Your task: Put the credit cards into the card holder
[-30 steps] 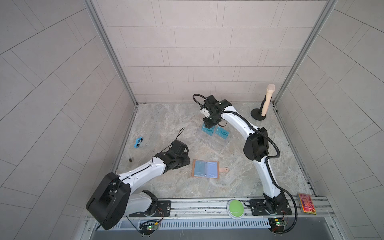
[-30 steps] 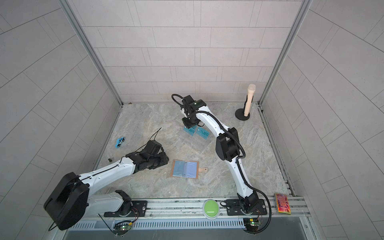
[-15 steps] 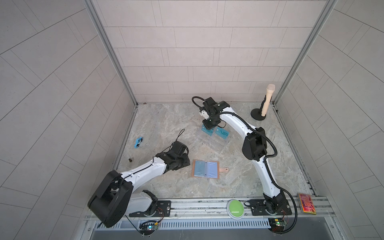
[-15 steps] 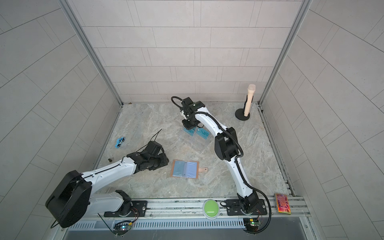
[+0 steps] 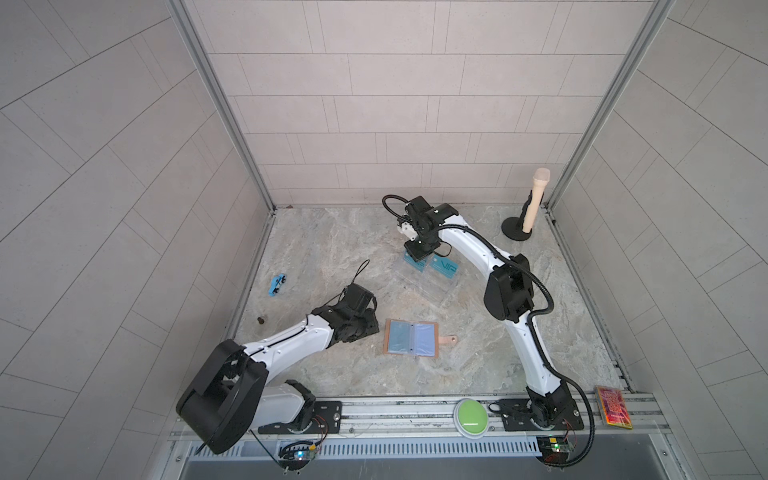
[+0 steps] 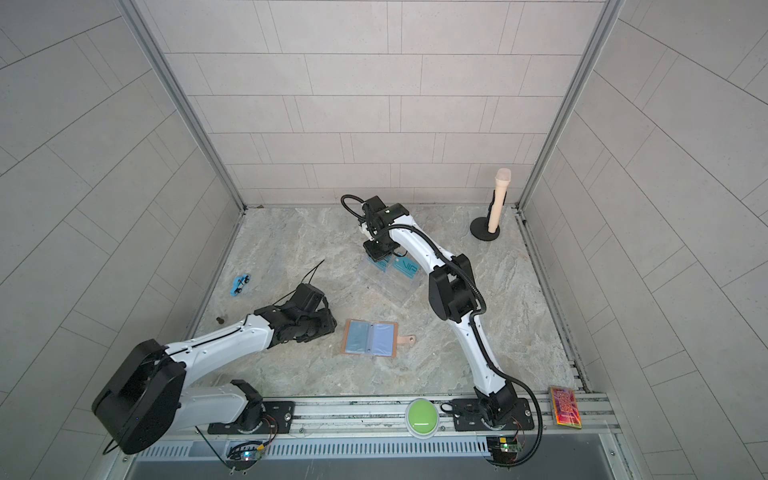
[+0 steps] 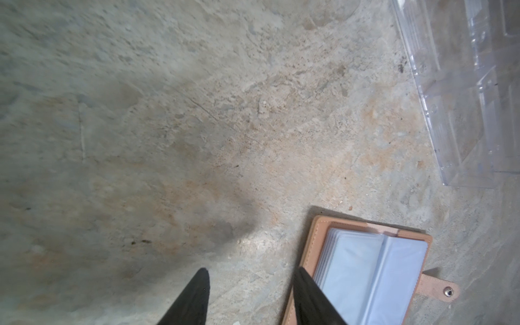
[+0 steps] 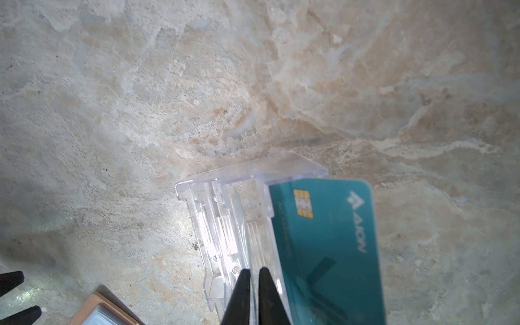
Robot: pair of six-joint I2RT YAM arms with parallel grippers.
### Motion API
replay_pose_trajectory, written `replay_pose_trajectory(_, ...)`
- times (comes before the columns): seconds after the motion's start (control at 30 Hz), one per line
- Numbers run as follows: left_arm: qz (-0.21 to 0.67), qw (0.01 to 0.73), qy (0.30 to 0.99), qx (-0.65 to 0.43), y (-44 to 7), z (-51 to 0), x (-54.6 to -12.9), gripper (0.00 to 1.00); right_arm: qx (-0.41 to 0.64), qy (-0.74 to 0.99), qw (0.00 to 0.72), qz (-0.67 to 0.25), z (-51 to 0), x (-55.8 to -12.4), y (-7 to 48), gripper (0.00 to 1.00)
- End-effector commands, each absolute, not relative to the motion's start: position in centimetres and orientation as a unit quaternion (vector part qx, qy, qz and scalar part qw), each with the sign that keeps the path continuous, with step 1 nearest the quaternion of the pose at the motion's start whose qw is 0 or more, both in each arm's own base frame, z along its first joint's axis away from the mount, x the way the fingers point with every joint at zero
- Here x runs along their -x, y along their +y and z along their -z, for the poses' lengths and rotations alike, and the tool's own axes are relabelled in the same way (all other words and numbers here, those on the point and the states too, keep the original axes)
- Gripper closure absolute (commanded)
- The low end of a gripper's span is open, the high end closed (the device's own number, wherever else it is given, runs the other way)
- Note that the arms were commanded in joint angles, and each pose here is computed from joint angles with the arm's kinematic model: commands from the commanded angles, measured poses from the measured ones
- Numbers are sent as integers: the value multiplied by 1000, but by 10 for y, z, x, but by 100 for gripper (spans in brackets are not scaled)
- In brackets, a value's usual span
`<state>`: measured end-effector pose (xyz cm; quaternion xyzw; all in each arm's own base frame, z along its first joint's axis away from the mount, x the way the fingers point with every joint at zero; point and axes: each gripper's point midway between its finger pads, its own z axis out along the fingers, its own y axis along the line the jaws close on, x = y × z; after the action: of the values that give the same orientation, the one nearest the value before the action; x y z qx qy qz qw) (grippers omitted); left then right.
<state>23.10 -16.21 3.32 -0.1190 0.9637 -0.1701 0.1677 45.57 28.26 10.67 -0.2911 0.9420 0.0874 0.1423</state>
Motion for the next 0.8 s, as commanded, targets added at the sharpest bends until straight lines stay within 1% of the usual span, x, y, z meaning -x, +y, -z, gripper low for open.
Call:
replay_pose_trajectory(0.0,156,172,965,120,-154,-33,-230,49,315,933,150,-89,-124,-451,279,91)
replay_pose_trajectory(0.27,160,184,961,129,-151,-40,-230,48,328,923,176,-94,-150,-453,271,93)
replay_pose_trajectory(0.3,158,185,961,129,-150,-41,-229,48,330,921,182,-100,-157,-453,271,96)
replay_pose_trajectory(0.4,157,195,959,131,-147,-48,-229,48,328,915,208,-105,-176,-454,268,100)
replay_pose_trajectory(0.57,170,215,952,138,-146,-61,-231,48,318,911,243,-99,-210,-452,261,100)
replay_pose_trajectory(0.67,181,223,948,134,-149,-71,-233,49,304,908,260,-122,-234,-441,261,100)
replay_pose_trajectory(0.77,195,226,946,126,-153,-81,-233,49,276,906,268,-173,-251,-422,265,100)
